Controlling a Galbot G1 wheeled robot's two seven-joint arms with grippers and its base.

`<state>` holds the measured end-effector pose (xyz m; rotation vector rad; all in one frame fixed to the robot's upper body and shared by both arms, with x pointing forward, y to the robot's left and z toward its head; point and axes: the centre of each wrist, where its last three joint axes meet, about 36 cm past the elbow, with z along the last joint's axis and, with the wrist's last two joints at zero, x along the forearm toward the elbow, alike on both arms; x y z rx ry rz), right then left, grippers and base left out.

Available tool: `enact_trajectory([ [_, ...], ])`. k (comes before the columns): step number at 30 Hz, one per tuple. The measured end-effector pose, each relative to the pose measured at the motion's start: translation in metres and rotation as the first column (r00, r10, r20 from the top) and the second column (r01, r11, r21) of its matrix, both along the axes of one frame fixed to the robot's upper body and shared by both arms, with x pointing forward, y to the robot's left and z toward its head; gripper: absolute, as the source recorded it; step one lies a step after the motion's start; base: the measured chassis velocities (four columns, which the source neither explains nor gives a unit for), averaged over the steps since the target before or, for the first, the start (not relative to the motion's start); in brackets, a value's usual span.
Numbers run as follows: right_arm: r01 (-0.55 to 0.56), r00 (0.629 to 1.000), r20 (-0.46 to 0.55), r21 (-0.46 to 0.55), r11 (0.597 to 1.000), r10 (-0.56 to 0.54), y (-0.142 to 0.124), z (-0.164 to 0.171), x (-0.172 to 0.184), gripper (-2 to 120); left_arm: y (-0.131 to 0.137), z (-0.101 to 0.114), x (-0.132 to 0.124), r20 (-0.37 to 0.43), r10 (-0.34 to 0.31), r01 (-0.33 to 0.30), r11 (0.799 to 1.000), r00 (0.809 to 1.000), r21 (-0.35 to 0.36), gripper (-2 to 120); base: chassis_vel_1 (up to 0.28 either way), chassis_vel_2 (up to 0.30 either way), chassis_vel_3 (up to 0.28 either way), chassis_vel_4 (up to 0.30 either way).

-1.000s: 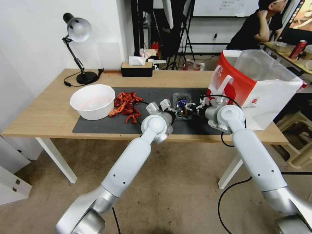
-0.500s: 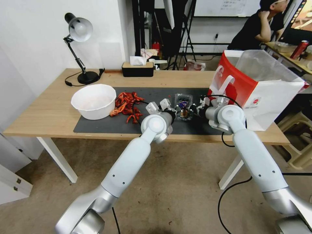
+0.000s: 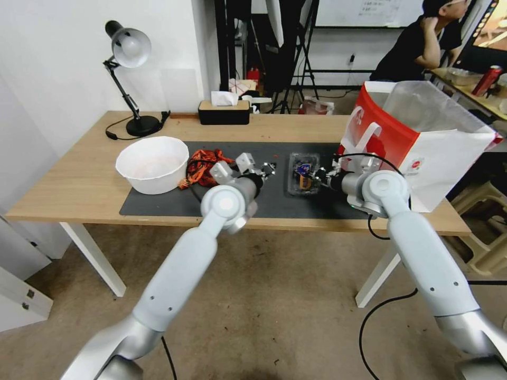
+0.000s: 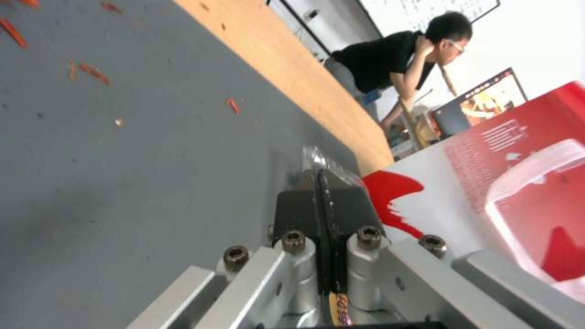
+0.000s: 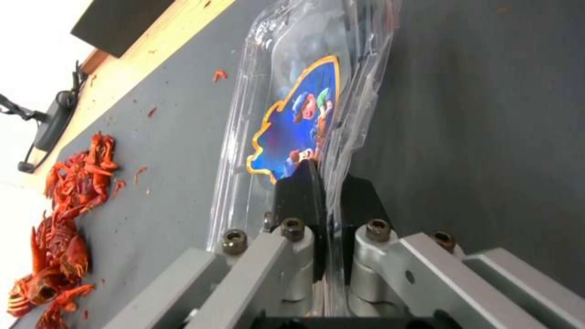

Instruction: Close the takeout container lid, then place the container into the takeout bag.

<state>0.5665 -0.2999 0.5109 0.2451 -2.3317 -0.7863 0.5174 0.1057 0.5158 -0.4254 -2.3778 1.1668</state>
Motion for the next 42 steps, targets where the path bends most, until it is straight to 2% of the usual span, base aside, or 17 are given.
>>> enact_trajectory([
  [6, -0.007, 1.000, 0.004, 0.007, 1.000, 0.007, 0.003, 0.000, -0.002, 0, 0.025, 0.001, -0.020, 0.036, 0.032, -0.032, 0.999, 0.999, 0.004, 0, 0.000, 0.000, 0.000, 0.000],
  [13, -0.022, 1.000, 0.014, 0.018, 1.000, 0.022, 0.010, 0.002, -0.003, 0, 0.046, -0.008, -0.051, 0.113, 0.059, -0.065, 0.997, 0.992, 0.050, 22, 0.000, 0.000, 0.000, 0.000],
  [15, -0.032, 0.999, 0.025, 0.023, 0.999, 0.031, 0.013, 0.005, -0.004, 0, 0.053, -0.012, -0.063, 0.166, 0.071, -0.089, 0.991, 0.984, 0.100, 32, 0.000, 0.000, 0.000, 0.000],
  [16, -0.032, 0.999, 0.025, 0.023, 0.999, 0.031, 0.013, 0.005, -0.004, 0, 0.053, -0.012, -0.063, 0.166, 0.071, -0.089, 0.991, 0.984, 0.100, 32, 0.000, 0.000, 0.000, 0.000],
  [19, -0.046, 0.998, 0.039, 0.026, 0.999, 0.045, 0.019, 0.009, -0.005, 0, 0.063, -0.028, -0.081, 0.285, 0.070, -0.148, 0.954, 0.956, 0.261, 45, 0.000, 0.000, 0.000, 0.000],
  [20, -0.046, 0.998, 0.039, 0.026, 0.999, 0.045, 0.019, 0.009, -0.005, 0, 0.063, -0.028, -0.081, 0.285, 0.070, -0.148, 0.954, 0.956, 0.261, 45, 0.000, 0.000, 0.000, 0.000],
  [22, -0.054, 0.998, 0.045, 0.032, 0.998, 0.052, 0.023, 0.011, -0.005, 0, 0.074, -0.049, -0.100, 0.373, 0.029, -0.192, 0.892, 0.927, 0.410, 55, 0.000, 0.000, 0.000, 0.000],
  [23, -0.055, 0.998, 0.045, 0.034, 0.998, 0.054, 0.024, 0.011, -0.005, 0, 0.079, -0.060, -0.109, 0.414, -0.001, -0.216, 0.851, 0.910, 0.479, 60, 0.000, 0.000, 0.000, 0.000],
  [24, -0.055, 0.998, 0.045, 0.034, 0.998, 0.054, 0.024, 0.011, -0.005, 0, 0.079, -0.060, -0.109, 0.414, -0.001, -0.216, 0.851, 0.910, 0.479, 60, 0.000, 0.000, 0.000, 0.000],
  [27, -0.050, 0.998, 0.049, 0.035, 0.998, 0.049, 0.022, 0.011, -0.010, 0, 0.089, -0.083, -0.125, 0.523, -0.107, -0.293, 0.726, 0.845, 0.622, 75, 0.000, 0.000, 0.000, 0.000],
  [28, -0.050, 0.998, 0.049, 0.035, 0.998, 0.049, 0.022, 0.011, -0.010, 0, 0.089, -0.083, -0.125, 0.523, -0.107, -0.293, 0.726, 0.845, 0.622, 75, 0.000, 0.000, 0.000, 0.000],
  [29, -0.040, 0.998, 0.051, 0.032, 0.999, 0.039, 0.017, 0.011, -0.015, 0, 0.091, -0.089, -0.127, 0.554, -0.152, -0.320, 0.680, 0.819, 0.659, 80, 0.000, 0.000, 0.000, 0.000],
  [31, -0.033, 0.998, 0.056, 0.032, 0.999, 0.031, 0.014, 0.013, -0.019, 0, 0.097, -0.098, -0.137, 0.567, -0.180, -0.356, 0.618, 0.804, 0.701, 90, 0.000, 0.000, 0.000, 0.000],
  [32, -0.033, 0.998, 0.056, 0.032, 0.999, 0.031, 0.014, 0.013, -0.019, 0, 0.097, -0.098, -0.137, 0.567, -0.180, -0.356, 0.618, 0.804, 0.701, 90, 0.000, 0.000, 0.000, 0.000],
  [35, -0.038, 0.997, 0.064, 0.037, 0.999, 0.036, 0.014, 0.016, -0.022, 0, 0.108, -0.106, -0.159, 0.559, -0.154, -0.386, 0.576, 0.815, 0.721, 99, 0.000, 0.000, 0.000, 0.000],
  [38, -0.041, 0.997, 0.070, 0.042, 0.998, 0.038, 0.014, 0.019, -0.023, 0, 0.108, -0.112, -0.174, 0.554, -0.125, -0.400, 0.564, 0.823, 0.722, 100, 0.000, 0.000, 0.000, 0.000],
  [42, -0.043, 0.996, 0.075, 0.047, 0.998, 0.040, 0.014, 0.021, -0.024, 0, 0.106, -0.119, -0.189, 0.538, -0.089, -0.400, 0.569, 0.839, 0.718, 100, 0.000, 0.000, 0.000, 0.000],
])
